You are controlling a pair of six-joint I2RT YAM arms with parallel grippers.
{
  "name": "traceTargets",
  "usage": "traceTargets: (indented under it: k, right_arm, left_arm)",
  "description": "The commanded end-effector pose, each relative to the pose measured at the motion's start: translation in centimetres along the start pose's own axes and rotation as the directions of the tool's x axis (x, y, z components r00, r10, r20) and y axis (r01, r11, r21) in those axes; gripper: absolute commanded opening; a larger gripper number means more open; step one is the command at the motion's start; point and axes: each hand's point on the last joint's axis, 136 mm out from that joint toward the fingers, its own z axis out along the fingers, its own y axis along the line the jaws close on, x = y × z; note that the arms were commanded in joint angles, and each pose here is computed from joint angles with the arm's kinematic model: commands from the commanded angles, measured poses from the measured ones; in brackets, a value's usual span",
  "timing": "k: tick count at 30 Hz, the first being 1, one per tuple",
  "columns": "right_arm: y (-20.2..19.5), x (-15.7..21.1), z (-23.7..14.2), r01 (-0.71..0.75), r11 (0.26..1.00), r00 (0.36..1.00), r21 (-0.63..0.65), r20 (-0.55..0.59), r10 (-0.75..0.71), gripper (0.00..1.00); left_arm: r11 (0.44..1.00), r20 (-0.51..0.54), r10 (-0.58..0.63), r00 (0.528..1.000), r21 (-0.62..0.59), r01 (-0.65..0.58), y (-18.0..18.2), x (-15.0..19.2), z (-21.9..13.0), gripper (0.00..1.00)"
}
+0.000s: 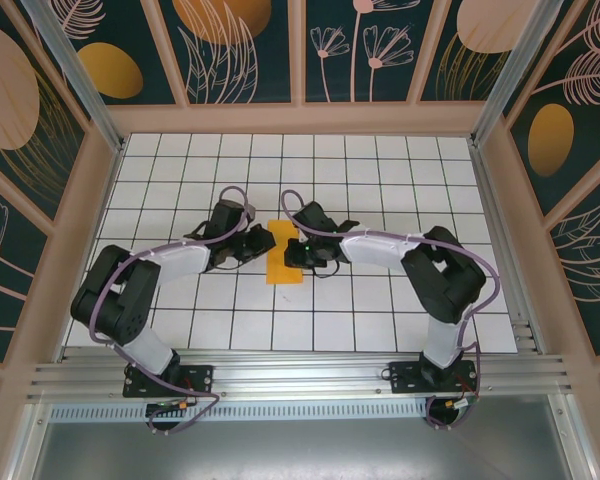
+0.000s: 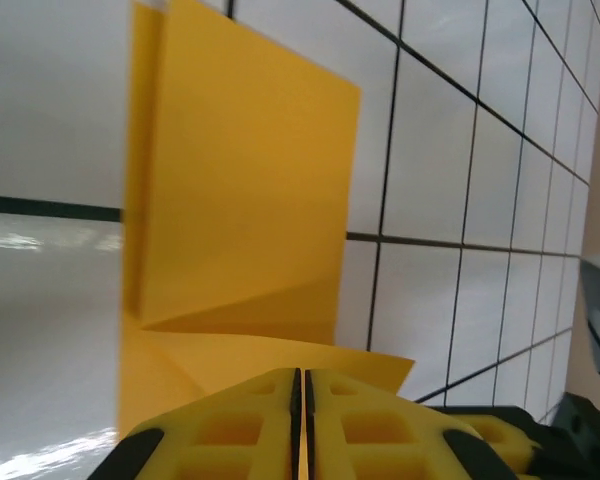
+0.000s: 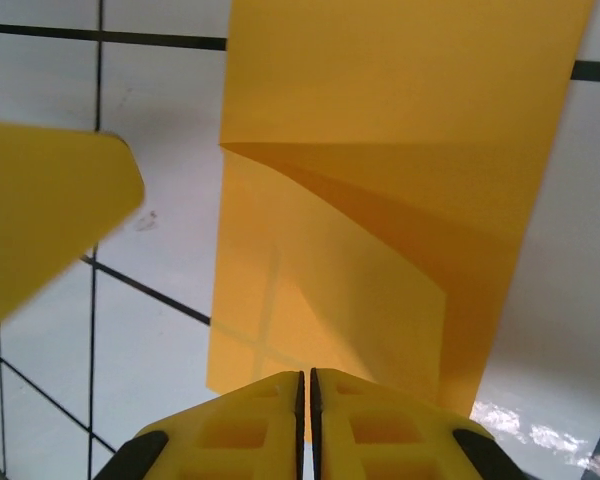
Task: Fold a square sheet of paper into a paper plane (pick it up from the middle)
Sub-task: Fold the triangle a second time at the center of the table.
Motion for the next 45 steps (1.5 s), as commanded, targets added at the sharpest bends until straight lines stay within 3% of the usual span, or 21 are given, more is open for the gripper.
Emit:
traceTargets:
  k: [1,15,32,38,45]
  right_arm:
    - [0.6,-1.0,0.7,-0.012,1.0,1.0,-0.006,0.017,0.012,0.12]
    - [0.0,-0.8,2.0,0.01,1.0,1.0,0.017,-0.023,-0.009,0.12]
    - [-1.9,1.0,3.0,0.019,0.996,0.994,0.091,-0.105,-0.01,0.11]
    - [-1.5,1.8,2.3,0.059,0.996,0.989,0.064,-0.138,-0.05,0.12]
    - [0.1,0.4,1.4,0.089,0.996,0.991,0.027,-0.103,-0.086,0.12]
  left_arm:
    - [0.998,-0.026,-0.028,0.999,0.061,0.03,-0.6,0.5,1.1,0.12]
    - [0.998,-0.063,-0.055,0.996,-0.044,0.053,2.5,1.0,3.7,0.08]
    - [0.986,-0.045,-0.076,0.996,-0.151,0.068,5.1,1.1,4.0,0.08]
    - [0.982,-0.044,-0.083,0.996,-0.175,0.074,5.8,1.4,4.1,0.08]
    - [0.978,-0.044,-0.084,0.995,-0.194,0.074,6.5,1.7,4.2,0.08]
